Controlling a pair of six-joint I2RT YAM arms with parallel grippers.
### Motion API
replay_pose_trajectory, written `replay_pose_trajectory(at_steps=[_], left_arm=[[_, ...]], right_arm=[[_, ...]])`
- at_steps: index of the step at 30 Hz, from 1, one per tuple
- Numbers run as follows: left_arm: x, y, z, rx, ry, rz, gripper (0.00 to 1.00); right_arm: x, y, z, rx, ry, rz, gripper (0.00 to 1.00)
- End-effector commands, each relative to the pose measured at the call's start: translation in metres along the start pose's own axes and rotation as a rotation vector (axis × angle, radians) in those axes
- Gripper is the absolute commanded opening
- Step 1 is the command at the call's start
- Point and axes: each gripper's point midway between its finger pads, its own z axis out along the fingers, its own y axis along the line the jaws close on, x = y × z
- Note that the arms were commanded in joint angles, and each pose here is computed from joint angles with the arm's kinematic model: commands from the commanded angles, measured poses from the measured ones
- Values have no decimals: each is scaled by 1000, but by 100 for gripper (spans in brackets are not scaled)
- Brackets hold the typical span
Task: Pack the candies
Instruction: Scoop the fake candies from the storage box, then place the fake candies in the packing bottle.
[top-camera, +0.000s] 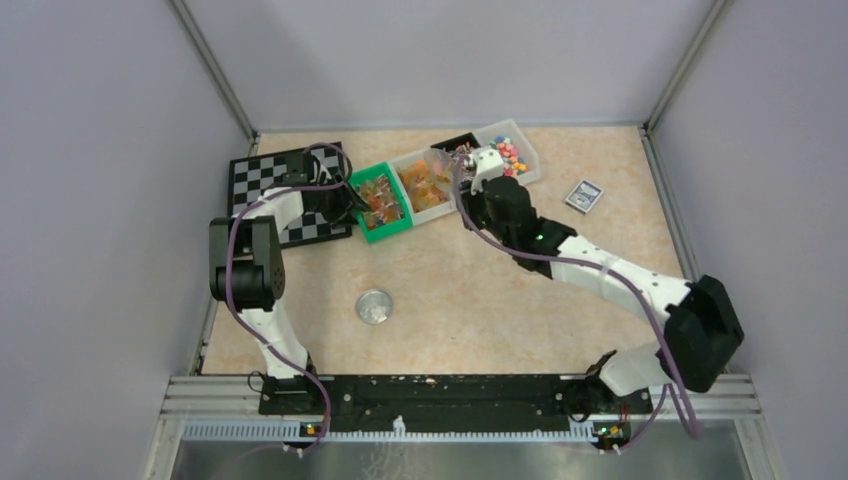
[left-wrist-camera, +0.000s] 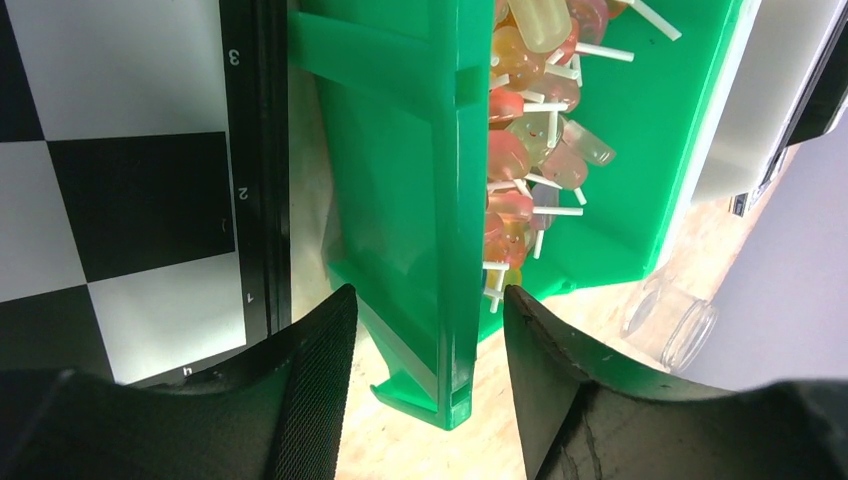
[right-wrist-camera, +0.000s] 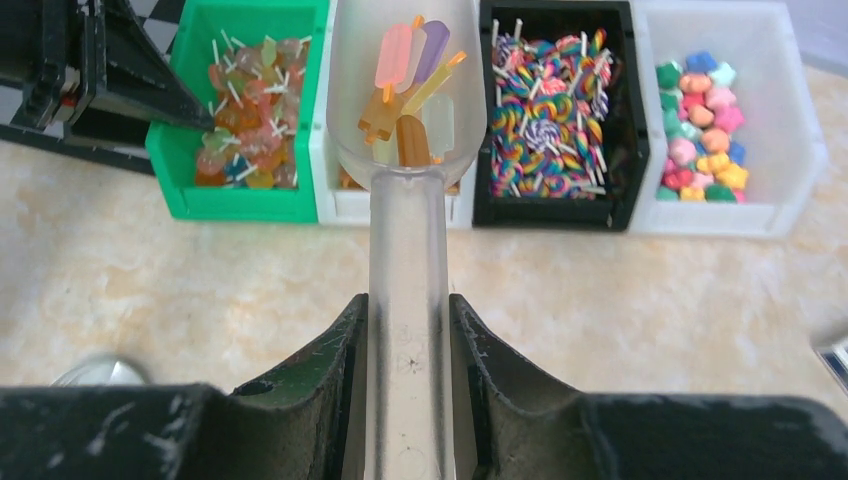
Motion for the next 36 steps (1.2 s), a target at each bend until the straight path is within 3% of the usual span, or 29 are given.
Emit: replay_pose_trajectory(at_steps=[1, 6, 18, 25, 36], left_arm=[[-7, -12, -10, 28, -19, 31, 61], [-7, -12, -11, 33, -21, 33, 62], [-5, -12, -9, 41, -12, 29, 62], [-5, -12, -9, 42, -9, 29, 62], [-5, -12, -9, 44, -8, 29, 63]], right_arm=[[-16, -24, -58, 56, 24, 59, 0], [-13, -51, -104, 143, 19, 84, 0], [63, -93, -183, 339, 258, 220, 0], [99, -92, -199, 366, 362, 289, 0], [114, -86, -211, 352, 428, 341, 0]])
